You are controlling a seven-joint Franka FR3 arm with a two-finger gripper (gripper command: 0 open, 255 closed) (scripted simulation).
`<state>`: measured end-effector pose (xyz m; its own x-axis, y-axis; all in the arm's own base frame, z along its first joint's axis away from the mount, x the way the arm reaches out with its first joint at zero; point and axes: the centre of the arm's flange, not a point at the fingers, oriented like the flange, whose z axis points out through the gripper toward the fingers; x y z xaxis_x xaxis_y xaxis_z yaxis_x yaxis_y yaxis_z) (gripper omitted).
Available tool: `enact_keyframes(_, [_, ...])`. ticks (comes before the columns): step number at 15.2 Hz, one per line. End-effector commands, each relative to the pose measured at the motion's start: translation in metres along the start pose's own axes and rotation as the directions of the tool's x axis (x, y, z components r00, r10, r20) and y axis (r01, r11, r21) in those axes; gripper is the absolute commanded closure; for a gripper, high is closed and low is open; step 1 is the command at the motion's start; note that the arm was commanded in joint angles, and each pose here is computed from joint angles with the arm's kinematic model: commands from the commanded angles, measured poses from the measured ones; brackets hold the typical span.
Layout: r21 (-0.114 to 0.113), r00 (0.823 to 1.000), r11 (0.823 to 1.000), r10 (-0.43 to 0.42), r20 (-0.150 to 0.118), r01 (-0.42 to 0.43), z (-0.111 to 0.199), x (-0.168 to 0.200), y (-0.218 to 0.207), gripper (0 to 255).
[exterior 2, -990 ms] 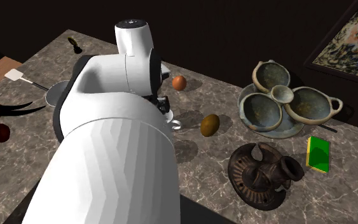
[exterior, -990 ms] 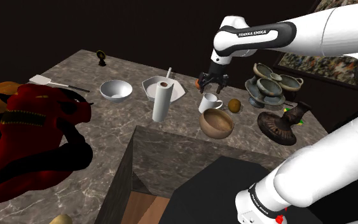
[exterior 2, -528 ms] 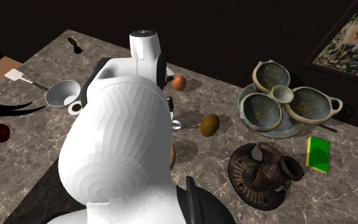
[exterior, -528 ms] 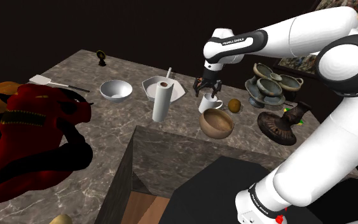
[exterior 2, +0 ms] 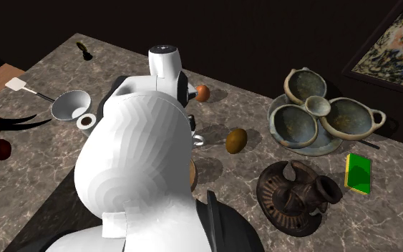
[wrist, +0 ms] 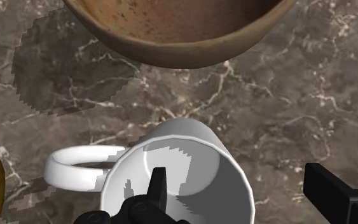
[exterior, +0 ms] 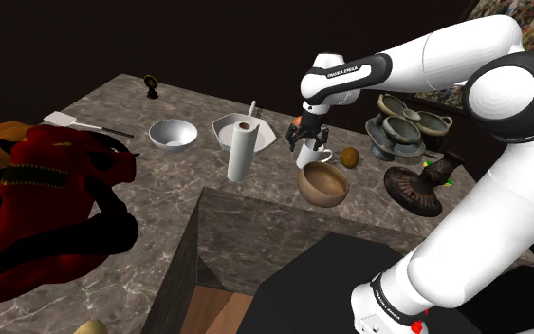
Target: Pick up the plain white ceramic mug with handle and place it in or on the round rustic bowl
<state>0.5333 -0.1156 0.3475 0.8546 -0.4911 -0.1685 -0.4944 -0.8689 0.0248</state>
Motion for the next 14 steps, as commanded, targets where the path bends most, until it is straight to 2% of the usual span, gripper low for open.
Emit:
enact_keyframes(1, [0.0, 1.0, 1.0, 0.0, 0.0, 0.0, 0.0005, -0.0002, 0.0002, 0])
enact_keyframes(5, [0.0, 1.0, 1.0, 0.0, 0.0, 0.0, 0.0004, -0.0002, 0.0002, 0])
enact_keyframes(6, [0.0, 1.0, 1.0, 0.0, 0.0, 0.0, 0.0004, -0.0002, 0.0002, 255])
enact_keyframes(14, [0.0, 1.0, 1.0, 0.0, 0.0, 0.0, 0.0004, -0.0002, 0.0002, 255])
